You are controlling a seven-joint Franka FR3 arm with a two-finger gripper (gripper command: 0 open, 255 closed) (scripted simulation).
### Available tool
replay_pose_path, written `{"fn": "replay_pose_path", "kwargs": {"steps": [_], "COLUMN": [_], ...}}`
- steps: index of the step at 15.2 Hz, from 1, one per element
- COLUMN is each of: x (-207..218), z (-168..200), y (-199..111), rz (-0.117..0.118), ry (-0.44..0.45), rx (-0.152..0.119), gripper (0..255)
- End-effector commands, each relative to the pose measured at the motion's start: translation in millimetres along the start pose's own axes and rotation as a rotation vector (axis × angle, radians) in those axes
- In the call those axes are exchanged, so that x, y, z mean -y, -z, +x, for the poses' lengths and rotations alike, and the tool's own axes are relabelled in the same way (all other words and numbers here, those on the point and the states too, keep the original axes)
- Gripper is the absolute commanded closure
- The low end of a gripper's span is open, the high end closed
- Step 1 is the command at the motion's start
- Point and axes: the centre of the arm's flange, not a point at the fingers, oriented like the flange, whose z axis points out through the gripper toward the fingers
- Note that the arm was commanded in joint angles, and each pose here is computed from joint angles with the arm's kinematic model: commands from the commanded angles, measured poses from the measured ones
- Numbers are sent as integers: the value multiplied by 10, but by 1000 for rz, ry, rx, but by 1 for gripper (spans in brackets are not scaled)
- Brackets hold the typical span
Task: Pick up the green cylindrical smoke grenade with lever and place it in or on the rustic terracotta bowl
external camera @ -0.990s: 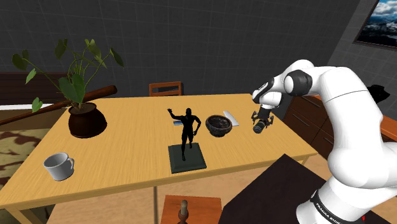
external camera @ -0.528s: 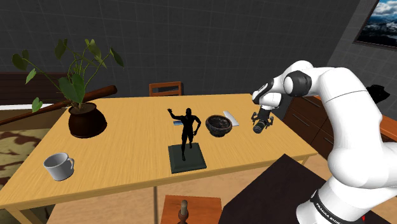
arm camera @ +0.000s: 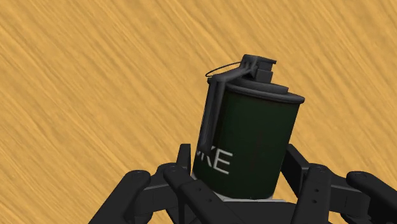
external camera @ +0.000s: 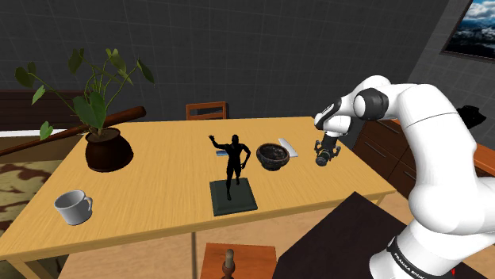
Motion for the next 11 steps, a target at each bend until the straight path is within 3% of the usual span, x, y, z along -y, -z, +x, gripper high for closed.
{"fn": "replay_pose_path", "kwargs": {"steps": [1, 11], "x": [1, -9], "z": [1, -26], "y": [3, 424], "rz": [0, 0], "ry": [0, 0], "rx": [0, -1], "gripper": [255, 255]}}
